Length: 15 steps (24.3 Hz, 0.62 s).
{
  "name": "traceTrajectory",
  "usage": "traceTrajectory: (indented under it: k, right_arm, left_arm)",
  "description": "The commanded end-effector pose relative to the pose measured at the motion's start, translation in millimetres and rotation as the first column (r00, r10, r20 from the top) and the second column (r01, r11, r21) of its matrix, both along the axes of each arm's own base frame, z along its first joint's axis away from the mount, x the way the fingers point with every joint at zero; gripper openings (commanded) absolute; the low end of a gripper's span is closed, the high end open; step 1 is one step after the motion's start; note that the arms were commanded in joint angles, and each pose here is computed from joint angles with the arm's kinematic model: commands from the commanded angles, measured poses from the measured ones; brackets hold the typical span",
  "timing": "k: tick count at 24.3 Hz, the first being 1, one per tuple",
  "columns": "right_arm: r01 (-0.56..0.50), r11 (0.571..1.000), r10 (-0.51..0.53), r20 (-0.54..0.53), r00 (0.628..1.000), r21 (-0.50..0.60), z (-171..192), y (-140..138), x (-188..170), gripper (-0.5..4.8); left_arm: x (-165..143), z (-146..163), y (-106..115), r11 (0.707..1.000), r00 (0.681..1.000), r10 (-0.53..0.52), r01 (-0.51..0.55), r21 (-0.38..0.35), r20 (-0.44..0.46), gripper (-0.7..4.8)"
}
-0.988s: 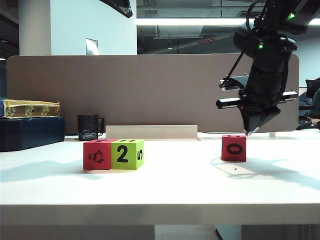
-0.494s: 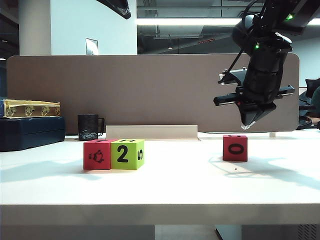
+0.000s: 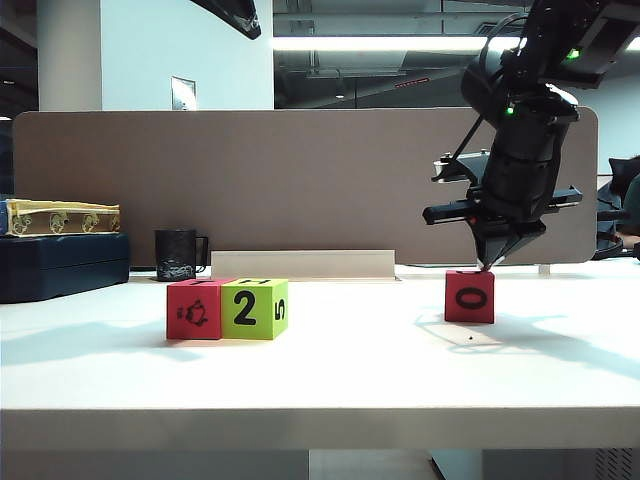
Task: Select the appropriate blocks from the scattered letter blocks on the table and arrange them in a row to spell out "THU".
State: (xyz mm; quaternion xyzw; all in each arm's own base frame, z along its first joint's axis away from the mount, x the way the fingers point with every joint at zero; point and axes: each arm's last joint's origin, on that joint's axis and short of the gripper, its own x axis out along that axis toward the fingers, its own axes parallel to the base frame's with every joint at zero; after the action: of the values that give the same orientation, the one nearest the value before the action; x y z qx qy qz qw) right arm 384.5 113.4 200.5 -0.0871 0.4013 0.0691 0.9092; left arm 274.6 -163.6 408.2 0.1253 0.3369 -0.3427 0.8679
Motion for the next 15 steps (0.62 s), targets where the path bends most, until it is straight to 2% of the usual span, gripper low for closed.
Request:
traceTrajectory:
  k: [1,8,15]
  right_arm:
    - [-0.019,1.000,0.020,-0.059,0.998,0.012,-1,0,-5,-0.05]
    - [-0.039,0.999,0.041,-0.105,0.994,0.022,-1,6,-12,-0.05]
    - [-0.109,0.993,0.111,-0.064,0.992,0.040,20,30,-27,-0.05]
  left_arm:
    - [-2,3,1,1.000,1.000,-0.005,0.005,-0.004,0.015,-0.06]
    - [-2,3,1,1.000,1.000,-0.005,0.005,-0.004,0.015,-0.06]
    - [-2,3,1,1.000,1.000,-0.005,0.005,-0.004,0.014,-0.06]
